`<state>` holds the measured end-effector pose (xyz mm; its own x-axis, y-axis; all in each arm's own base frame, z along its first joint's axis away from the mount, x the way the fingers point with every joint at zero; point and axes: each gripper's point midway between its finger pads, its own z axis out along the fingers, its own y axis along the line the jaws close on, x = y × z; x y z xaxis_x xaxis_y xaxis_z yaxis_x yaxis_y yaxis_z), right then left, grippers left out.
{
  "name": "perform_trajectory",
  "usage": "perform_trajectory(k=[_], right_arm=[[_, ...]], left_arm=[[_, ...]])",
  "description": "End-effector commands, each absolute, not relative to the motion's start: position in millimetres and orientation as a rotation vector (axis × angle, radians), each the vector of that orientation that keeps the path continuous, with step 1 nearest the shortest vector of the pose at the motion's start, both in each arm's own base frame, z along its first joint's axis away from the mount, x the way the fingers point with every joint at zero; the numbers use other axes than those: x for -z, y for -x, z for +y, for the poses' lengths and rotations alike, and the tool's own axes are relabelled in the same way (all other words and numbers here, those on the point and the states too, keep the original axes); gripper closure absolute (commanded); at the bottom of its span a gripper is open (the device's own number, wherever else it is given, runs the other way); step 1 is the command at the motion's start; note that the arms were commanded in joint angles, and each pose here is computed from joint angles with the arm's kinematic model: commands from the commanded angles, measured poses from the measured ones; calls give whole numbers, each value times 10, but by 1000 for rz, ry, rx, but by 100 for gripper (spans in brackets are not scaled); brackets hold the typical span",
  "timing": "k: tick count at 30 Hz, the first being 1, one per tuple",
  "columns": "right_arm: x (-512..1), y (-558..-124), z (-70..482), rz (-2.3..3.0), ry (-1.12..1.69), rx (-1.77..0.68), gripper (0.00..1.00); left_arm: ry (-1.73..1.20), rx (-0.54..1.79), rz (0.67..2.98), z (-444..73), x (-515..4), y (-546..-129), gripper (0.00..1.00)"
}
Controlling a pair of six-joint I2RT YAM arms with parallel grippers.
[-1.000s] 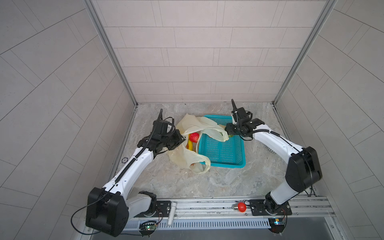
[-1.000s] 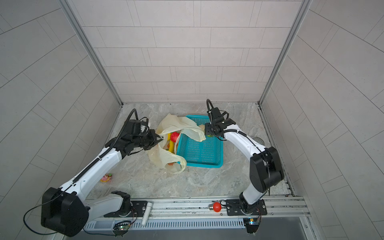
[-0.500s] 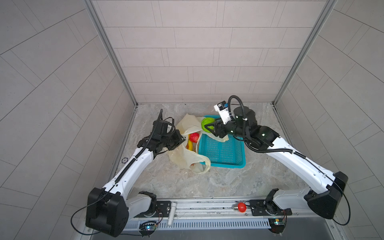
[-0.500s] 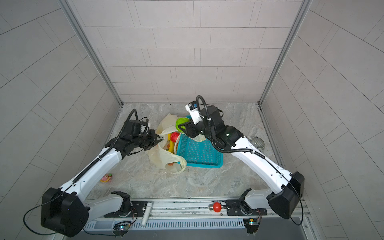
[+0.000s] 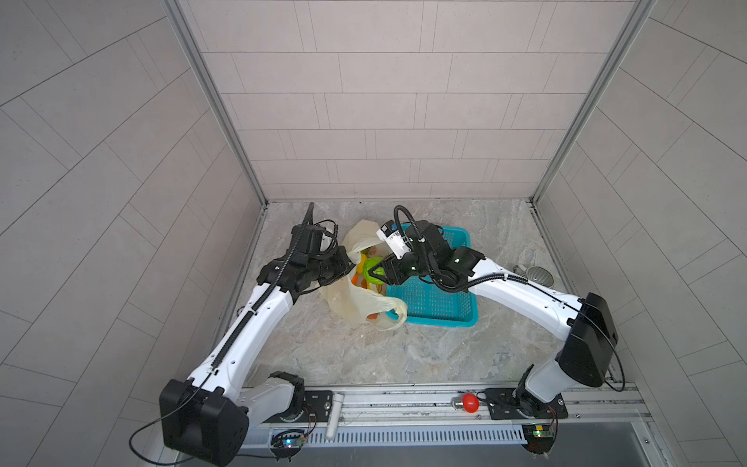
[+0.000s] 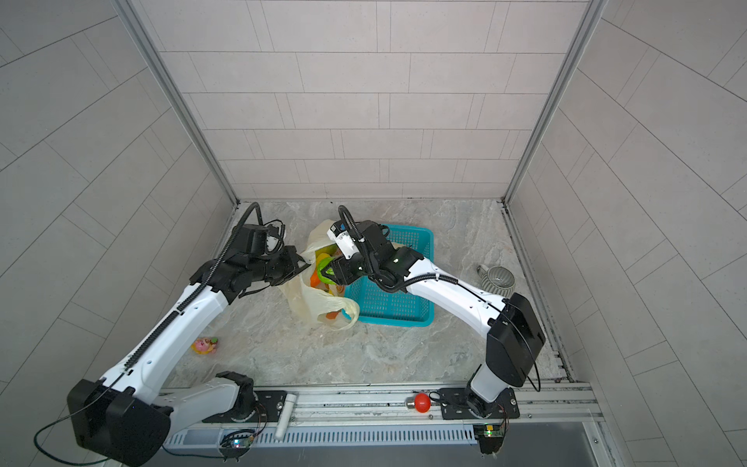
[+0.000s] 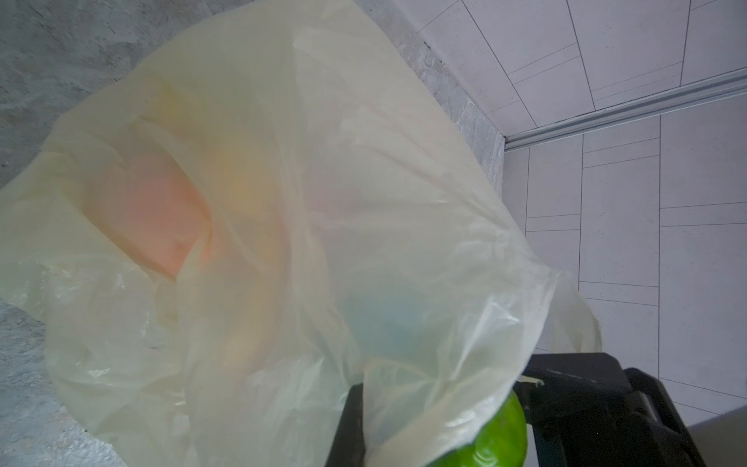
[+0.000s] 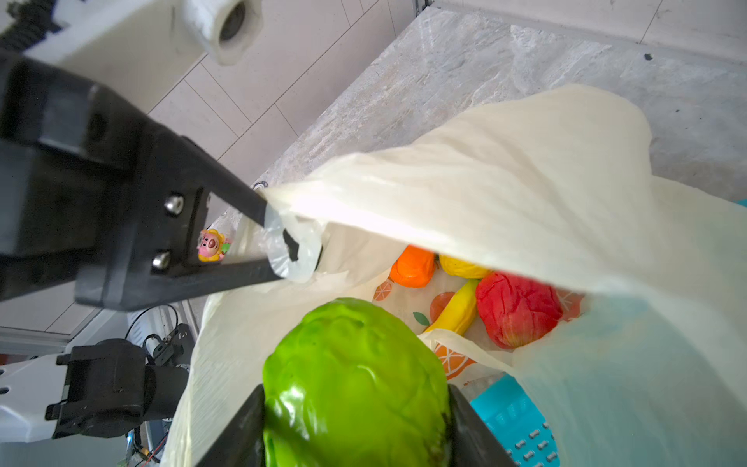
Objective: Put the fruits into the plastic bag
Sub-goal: 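Carry the green custard apple into the bag mouth and release it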
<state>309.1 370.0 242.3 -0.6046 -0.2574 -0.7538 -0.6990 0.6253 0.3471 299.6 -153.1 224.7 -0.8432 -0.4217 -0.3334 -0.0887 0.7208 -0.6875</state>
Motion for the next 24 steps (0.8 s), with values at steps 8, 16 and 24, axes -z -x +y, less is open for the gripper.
perform_trajectory(k=[8, 16, 24], right_arm=[[-2185, -3692, 3702, 2212, 562, -565, 44], [-1882, -4128, 3703, 2248, 461, -479, 40], [-1833, -4455, 3472, 2276, 333, -445, 28]], left_arm=[[365, 945, 2460, -1545, -2233, -2941, 100], [363, 957, 2464, -1558, -2199, -2936, 100], [376, 970, 2470, -1572, -2151, -2941, 100]])
